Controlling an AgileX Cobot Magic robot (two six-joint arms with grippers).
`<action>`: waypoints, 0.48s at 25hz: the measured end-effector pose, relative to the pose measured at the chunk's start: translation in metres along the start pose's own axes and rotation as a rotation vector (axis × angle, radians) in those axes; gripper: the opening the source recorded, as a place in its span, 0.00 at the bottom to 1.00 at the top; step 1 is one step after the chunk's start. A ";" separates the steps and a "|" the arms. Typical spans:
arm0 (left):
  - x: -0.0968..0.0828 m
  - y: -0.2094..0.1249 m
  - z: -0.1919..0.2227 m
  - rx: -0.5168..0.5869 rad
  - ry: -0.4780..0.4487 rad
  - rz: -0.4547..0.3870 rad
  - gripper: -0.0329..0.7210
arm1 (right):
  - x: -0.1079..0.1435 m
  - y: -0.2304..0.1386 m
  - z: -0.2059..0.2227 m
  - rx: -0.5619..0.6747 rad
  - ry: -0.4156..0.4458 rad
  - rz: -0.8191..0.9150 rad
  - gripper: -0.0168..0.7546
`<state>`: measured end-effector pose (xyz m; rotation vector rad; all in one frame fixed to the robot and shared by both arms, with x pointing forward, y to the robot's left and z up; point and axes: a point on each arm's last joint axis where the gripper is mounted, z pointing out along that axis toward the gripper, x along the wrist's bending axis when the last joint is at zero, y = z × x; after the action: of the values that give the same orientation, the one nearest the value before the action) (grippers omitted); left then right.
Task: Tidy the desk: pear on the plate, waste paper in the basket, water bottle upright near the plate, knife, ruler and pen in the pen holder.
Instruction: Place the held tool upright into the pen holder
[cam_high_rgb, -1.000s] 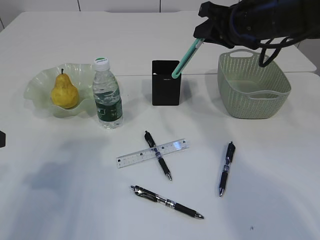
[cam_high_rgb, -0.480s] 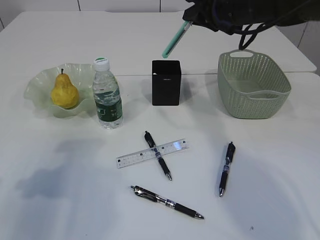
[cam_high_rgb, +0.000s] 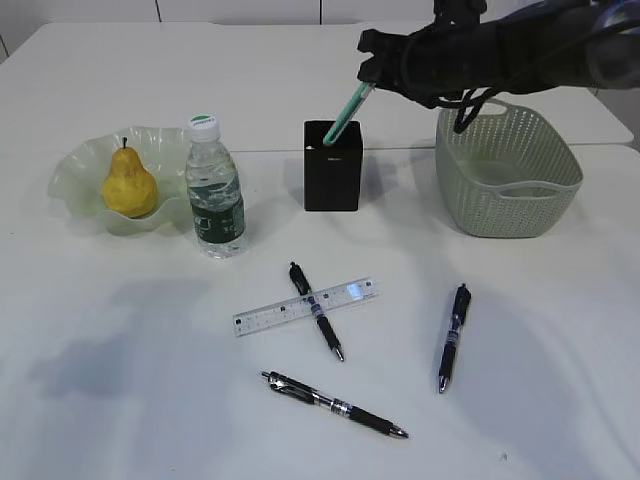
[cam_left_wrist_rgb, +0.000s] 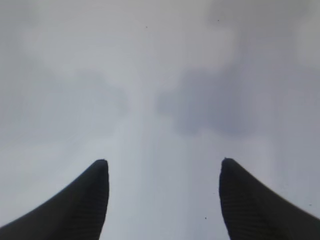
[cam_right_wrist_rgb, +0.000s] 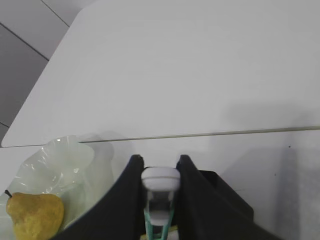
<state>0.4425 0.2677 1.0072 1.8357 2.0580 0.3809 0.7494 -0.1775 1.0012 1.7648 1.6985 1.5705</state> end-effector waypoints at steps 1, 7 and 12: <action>0.000 0.000 0.000 0.000 0.000 0.000 0.69 | -0.002 -0.002 0.002 0.005 -0.002 0.002 0.17; -0.001 0.002 0.000 -0.017 -0.007 -0.001 0.69 | -0.006 -0.003 0.010 -0.001 -0.004 -0.001 0.17; -0.001 0.002 0.000 -0.019 -0.008 -0.001 0.69 | -0.010 -0.007 0.015 0.007 -0.011 0.002 0.17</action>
<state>0.4442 0.2672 1.0081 1.8216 2.0430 0.3910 0.7594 -0.1763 0.9850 1.7761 1.6999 1.5549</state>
